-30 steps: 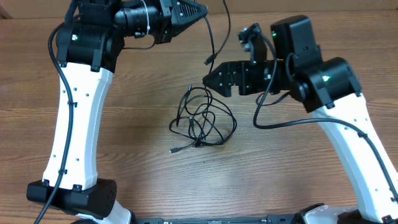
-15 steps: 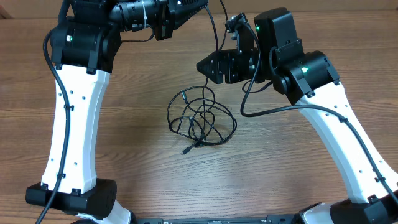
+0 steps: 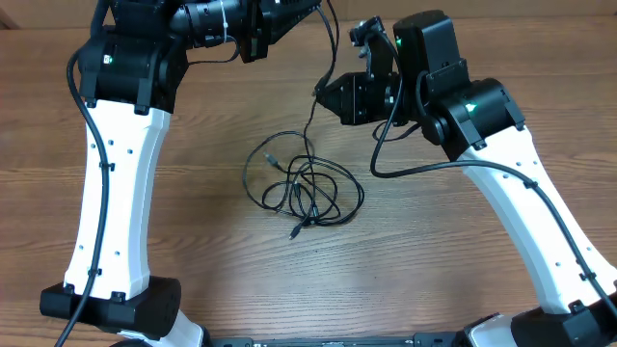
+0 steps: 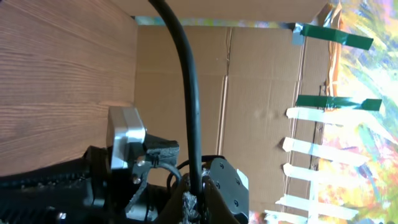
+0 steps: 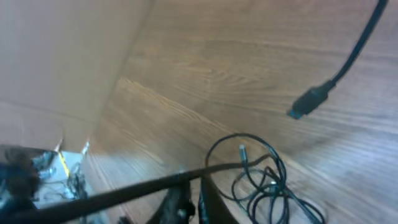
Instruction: Untangle cables
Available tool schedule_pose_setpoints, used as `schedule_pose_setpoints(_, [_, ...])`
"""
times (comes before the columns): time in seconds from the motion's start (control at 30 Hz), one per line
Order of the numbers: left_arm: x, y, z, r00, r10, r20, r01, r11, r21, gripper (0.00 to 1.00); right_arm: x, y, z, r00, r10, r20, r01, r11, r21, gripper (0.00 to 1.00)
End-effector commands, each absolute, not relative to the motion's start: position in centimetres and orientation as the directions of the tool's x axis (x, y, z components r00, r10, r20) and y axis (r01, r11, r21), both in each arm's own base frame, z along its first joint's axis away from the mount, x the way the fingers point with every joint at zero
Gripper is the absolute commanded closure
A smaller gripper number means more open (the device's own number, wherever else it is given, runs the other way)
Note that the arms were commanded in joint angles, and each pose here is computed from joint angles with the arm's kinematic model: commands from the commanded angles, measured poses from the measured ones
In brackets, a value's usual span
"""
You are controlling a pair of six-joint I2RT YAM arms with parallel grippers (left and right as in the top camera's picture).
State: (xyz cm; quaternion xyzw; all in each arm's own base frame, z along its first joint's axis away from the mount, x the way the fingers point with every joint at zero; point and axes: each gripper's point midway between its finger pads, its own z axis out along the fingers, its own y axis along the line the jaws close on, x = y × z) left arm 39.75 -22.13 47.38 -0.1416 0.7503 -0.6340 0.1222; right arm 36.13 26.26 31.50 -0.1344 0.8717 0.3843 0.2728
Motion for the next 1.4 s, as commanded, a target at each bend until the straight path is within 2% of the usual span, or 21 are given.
schedule_pose_setpoints(0.0, [38.7, -21.8, 49.5, -0.921, -0.386, -0.044, -0.014, 0.145, -0.989, 0.96, 35.8, 26.9, 31.7, -0.822, -0.03, -0.569, -0.457, 0.632, 0.626, 0.96])
schedule_pose_setpoints(0.13, [38.7, -21.8, 49.5, -0.922, -0.386, -0.044, -0.014, 0.145, -0.989, 0.96, 36.0, 26.8, 31.7, -0.819, -0.026, -0.573, -0.455, 0.638, 0.621, 0.96])
schedule_pose_setpoints(0.17, [38.7, -21.8, 49.5, -0.922, -0.386, -0.044, -0.014, 0.145, -0.989, 0.96, 36.4, 26.5, 31.5, -0.816, -0.018, -0.578, -0.444, 0.659, 0.607, 0.91])
schedule_pose_setpoints(0.2, [38.7, -21.8, 49.5, -0.921, -0.386, -0.043, -0.014, 0.144, -0.989, 0.96, 36.7, 26.2, 31.3, -0.813, -0.01, -0.582, -0.433, 0.679, 0.593, 0.74])
schedule_pose_setpoints(0.23, [38.7, -21.8, 49.5, -0.921, -0.387, -0.044, -0.014, 0.144, -0.989, 0.96, 37.0, 25.9, 31.2, -0.809, -0.003, -0.588, -0.423, 0.697, 0.579, 0.62])
schedule_pose_setpoints(0.3, [38.7, -21.8, 49.5, -0.921, -0.387, -0.043, -0.014, 0.144, -0.989, 0.96, 37.2, 25.7, 31.1, -0.805, -0.001, -0.594, -0.42, 0.707, 0.568, 0.46])
schedule_pose_setpoints(0.4, [38.9, -21.7, 49.5, -0.917, -0.397, -0.045, -0.015, 0.147, -0.989, 0.96, 37.2, 25.7, 31.1, -0.796, -0.014, -0.605, -0.435, 0.707, 0.557, 0.34])
schedule_pose_setpoints(0.47, [38.9, -21.7, 49.5, -0.916, -0.399, -0.045, -0.016, 0.147, -0.989, 0.96, 37.2, 25.7, 31.1, -0.79, -0.022, -0.612, -0.446, 0.706, 0.55, 0.33])
schedule_pose_setpoints(0.83, [38.7, -21.8, 49.5, -0.918, -0.397, 0.026, -0.079, 0.116, -0.99, 0.96, 38.1, 26.8, 32.0, -0.75, -0.014, -0.661, -0.489, 0.684, 0.541, 0.36])
schedule_pose_setpoints(0.9, [38.7, -21.8, 49.5, -0.918, -0.397, 0.026, -0.078, 0.117, -0.99, 0.96, 38.1, 27.0, 31.9, -0.751, -0.017, -0.66, -0.491, 0.683, 0.541, 0.43])
schedule_pose_setpoints(1.0, [38.8, -21.8, 49.5, -0.917, -0.398, 0.025, -0.078, 0.117, -0.99, 0.96, 38.1, 27.0, 31.9, -0.751, -0.017, -0.66, -0.491, 0.683, 0.541, 0.62])
schedule_pose_setpoints(1.23, [38.8, -21.8, 49.5, -0.917, -0.398, 0.022, -0.075, 0.118, -0.99, 0.96, 38.1, 27.0, 31.9, -0.756, -0.012, -0.655, -0.485, 0.682, 0.547, 0.96])
schedule_pose_setpoints(1.37, [39.1, -21.6, 49.4, -0.91, -0.414, -0.018, -0.044, 0.139, -0.989, 0.96, 38.1, 27.0, 31.9, -0.781, 0.025, -0.624, -0.443, 0.682, 0.582, 0.96])
